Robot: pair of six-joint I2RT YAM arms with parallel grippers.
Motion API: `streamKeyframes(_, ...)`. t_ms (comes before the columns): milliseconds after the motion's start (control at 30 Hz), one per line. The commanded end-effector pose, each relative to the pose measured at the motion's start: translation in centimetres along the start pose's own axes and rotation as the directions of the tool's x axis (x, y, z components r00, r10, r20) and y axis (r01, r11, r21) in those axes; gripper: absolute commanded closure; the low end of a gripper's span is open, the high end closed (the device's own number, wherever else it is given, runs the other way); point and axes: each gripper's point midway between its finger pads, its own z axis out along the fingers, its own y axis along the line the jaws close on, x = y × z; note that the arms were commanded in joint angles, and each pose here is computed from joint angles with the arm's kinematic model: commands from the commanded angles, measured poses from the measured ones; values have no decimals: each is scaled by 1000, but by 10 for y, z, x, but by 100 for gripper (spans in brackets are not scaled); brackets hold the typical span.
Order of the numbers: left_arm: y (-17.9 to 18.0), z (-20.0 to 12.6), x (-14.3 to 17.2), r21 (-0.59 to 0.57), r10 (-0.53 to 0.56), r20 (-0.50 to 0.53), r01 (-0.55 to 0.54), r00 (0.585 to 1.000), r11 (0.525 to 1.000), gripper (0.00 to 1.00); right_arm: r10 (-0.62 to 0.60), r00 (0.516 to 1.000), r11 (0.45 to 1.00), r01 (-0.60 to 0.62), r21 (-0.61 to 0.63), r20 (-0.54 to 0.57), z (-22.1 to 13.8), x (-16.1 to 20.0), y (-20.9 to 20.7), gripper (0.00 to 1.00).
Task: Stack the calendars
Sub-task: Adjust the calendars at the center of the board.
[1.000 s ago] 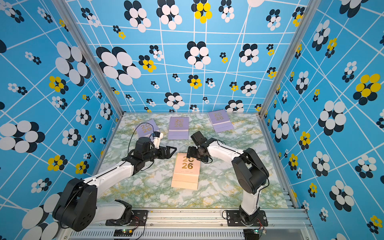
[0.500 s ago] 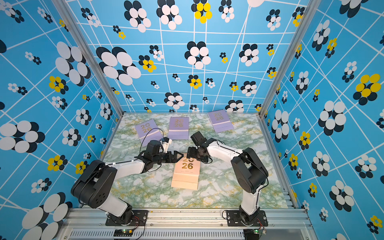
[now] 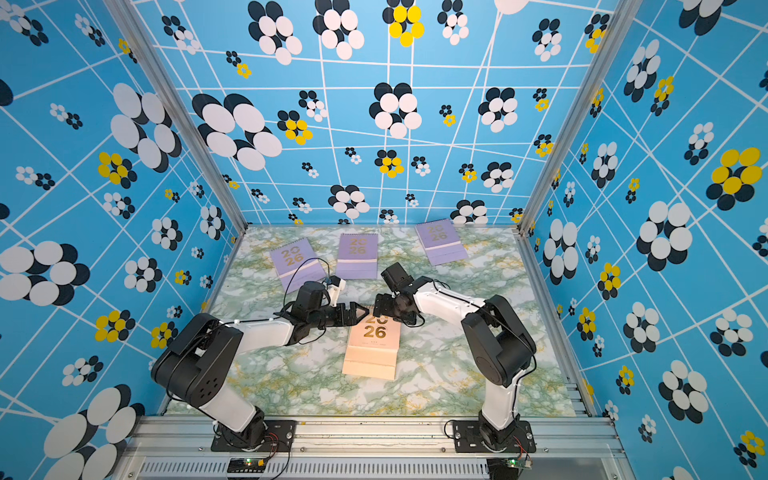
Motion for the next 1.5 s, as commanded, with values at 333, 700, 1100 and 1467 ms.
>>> streamKeyframes(333, -10, 10, -6, 39, -5, 15, 5, 1000, 999, 0, -15, 1000, 999, 15, -29, 10, 2, -7, 8, 10)
streamKeyframes(700, -11, 10, -4, 44, -6, 11, 6, 1000, 999, 0, -25, 1000, 999, 25, -38, 12, 2, -7, 10, 10)
streamKeyframes(1100, -12, 10, -4, 48, -7, 12, 6, 1000, 999, 1, -47, 999, 997, 48, -56, 19, -1, -8, 16, 10)
streamKeyframes(1467, -12, 9, -2, 50, -6, 10, 6, 1000, 999, 0, -72, 997, 995, 73, -61, 20, -1, -7, 23, 11)
